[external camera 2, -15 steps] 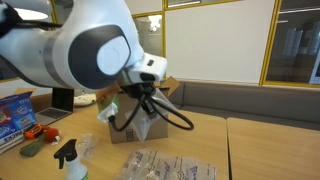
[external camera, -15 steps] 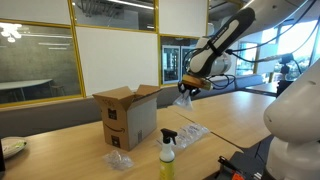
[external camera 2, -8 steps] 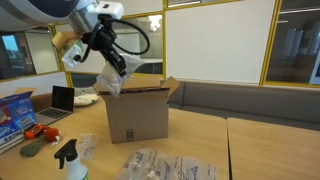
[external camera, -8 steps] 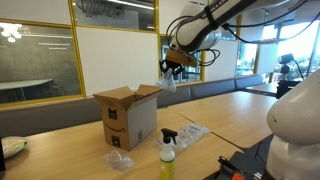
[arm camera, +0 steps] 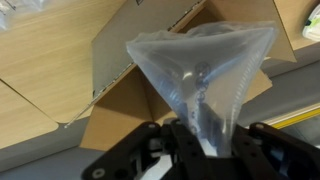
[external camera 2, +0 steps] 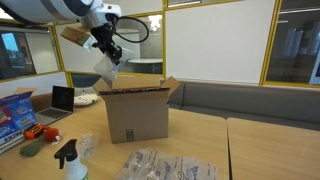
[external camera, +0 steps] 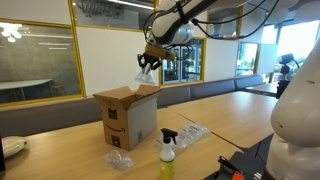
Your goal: Put the plastics and the bottle in the box respectively
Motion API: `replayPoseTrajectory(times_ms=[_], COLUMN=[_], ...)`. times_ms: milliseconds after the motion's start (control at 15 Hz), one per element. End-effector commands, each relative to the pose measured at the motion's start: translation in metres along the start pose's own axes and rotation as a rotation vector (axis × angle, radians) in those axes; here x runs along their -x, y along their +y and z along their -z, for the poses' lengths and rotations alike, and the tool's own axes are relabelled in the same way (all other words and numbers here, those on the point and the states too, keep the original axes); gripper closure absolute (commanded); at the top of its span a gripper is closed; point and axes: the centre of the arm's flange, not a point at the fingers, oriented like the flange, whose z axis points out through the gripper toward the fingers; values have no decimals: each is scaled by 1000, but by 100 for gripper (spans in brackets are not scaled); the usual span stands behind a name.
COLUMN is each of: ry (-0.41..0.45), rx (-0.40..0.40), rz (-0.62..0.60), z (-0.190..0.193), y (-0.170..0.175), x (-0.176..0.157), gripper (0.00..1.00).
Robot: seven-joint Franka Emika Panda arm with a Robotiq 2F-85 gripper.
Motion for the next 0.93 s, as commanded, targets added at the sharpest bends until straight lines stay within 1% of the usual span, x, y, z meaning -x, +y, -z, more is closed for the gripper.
replayPoseTrajectory(times_ms=[0, 133, 400, 533, 733, 800, 867], ry=[-39, -58, -121, -164, -230, -255, -278], rx=[-42, -53, -75, -88, -99, -104, -105], rz=[53, 66, 65, 58, 47, 30, 26], z=[-39, -66, -124, -150, -179, -187, -194], y=[-26, -24, -8, -1, 7, 8, 10], x=[-59, -78, -112, -127, -143, -148, -149], gripper=[86, 86, 85, 85, 85, 69, 56])
